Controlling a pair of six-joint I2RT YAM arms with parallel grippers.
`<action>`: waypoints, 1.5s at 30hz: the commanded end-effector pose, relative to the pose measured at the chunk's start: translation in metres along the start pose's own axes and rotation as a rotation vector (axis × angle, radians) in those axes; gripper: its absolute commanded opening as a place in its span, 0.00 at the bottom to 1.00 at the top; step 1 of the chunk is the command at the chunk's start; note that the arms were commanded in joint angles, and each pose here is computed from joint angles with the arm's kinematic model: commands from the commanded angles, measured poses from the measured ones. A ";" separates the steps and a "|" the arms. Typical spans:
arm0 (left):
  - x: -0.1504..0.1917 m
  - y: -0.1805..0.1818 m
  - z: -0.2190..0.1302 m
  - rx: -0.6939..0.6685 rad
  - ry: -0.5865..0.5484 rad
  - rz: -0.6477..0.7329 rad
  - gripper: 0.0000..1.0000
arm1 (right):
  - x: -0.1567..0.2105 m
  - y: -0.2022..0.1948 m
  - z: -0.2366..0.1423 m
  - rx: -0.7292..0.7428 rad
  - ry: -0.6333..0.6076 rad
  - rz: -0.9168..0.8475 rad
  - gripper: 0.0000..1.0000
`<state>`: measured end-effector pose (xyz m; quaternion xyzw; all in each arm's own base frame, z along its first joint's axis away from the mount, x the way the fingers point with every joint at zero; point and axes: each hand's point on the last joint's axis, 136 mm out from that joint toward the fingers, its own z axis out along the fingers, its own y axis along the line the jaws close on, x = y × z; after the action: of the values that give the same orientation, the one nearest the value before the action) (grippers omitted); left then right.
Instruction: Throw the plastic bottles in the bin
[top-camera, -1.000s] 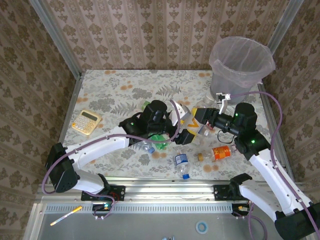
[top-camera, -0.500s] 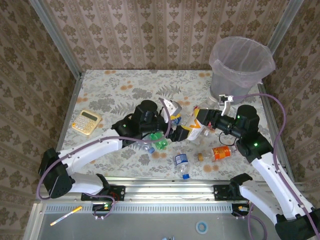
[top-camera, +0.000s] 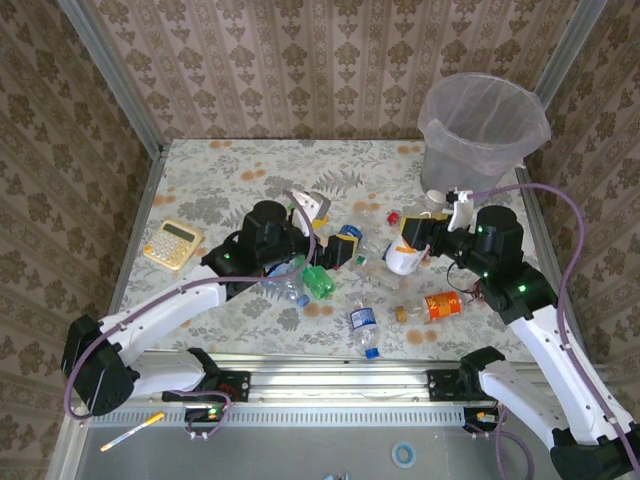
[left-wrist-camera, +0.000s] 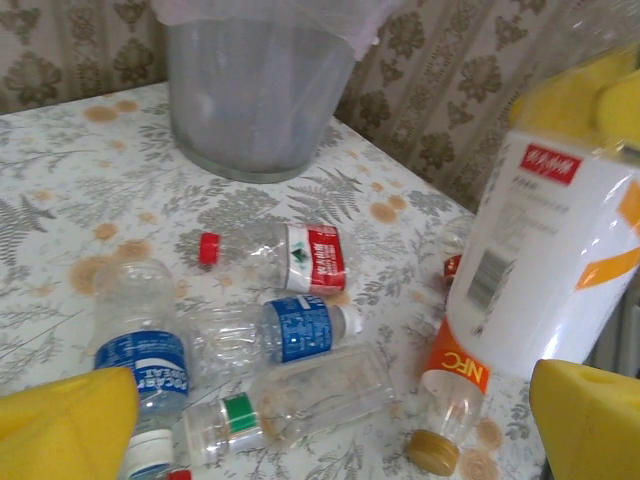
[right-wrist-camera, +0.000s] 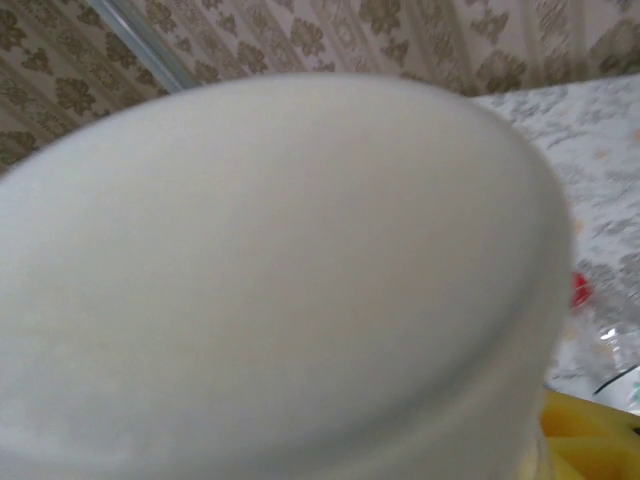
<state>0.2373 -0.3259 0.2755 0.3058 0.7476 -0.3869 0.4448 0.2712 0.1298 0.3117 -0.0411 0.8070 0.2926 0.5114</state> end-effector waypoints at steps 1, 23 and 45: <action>-0.007 0.013 -0.011 -0.052 -0.051 -0.036 1.00 | -0.020 -0.010 -0.008 0.110 -0.040 -0.161 0.44; 0.005 0.039 -0.011 -0.106 -0.045 -0.077 1.00 | -0.235 -0.051 -0.031 0.550 -0.896 -0.530 0.42; 0.009 0.053 -0.005 -0.107 -0.011 -0.109 1.00 | -0.294 -0.135 0.026 0.744 -0.805 -0.499 0.50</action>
<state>0.2735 -0.2923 0.2417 0.2444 0.7863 -0.3574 0.4408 0.4643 -0.0204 0.5034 0.0321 0.5298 -0.1459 0.8349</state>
